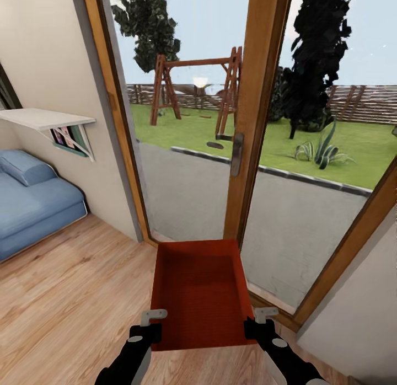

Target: Move the two storage containers from the living room to the garage. In the garage, place one container on the floor and stack the other container on top of it (either order is fine).

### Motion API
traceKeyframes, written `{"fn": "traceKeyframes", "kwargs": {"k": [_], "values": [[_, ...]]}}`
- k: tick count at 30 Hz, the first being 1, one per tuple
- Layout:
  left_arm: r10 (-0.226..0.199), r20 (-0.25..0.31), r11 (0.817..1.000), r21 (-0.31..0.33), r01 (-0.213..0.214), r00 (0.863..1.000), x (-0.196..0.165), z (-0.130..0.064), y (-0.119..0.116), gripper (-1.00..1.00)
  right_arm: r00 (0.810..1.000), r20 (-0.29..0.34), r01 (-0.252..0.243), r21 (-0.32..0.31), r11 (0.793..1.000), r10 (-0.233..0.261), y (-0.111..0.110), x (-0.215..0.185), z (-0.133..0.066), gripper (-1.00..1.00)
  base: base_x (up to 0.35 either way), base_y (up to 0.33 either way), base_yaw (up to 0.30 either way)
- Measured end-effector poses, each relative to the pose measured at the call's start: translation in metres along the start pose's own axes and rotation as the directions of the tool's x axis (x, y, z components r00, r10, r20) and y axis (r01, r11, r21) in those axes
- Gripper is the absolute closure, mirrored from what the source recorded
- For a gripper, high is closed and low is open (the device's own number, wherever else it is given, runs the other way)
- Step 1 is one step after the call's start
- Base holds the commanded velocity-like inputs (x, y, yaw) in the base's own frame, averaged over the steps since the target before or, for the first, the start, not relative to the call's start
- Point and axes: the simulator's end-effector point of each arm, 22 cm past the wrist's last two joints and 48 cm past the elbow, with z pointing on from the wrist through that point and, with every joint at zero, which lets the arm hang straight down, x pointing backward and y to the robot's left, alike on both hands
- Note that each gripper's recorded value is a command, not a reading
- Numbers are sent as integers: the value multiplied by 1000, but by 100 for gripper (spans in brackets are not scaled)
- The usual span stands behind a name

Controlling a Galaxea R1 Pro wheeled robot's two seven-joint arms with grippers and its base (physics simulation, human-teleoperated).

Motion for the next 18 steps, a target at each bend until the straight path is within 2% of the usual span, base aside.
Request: {"fn": "traceKeyframes", "kwargs": {"k": [18], "values": [[-2, 27, 1000, 1, 2, 1000, -17, -23, 1, 100, 1000, 27, 1, 1, 1000, -1, 1, -21, -21, 100, 0, 0, 0]]}}
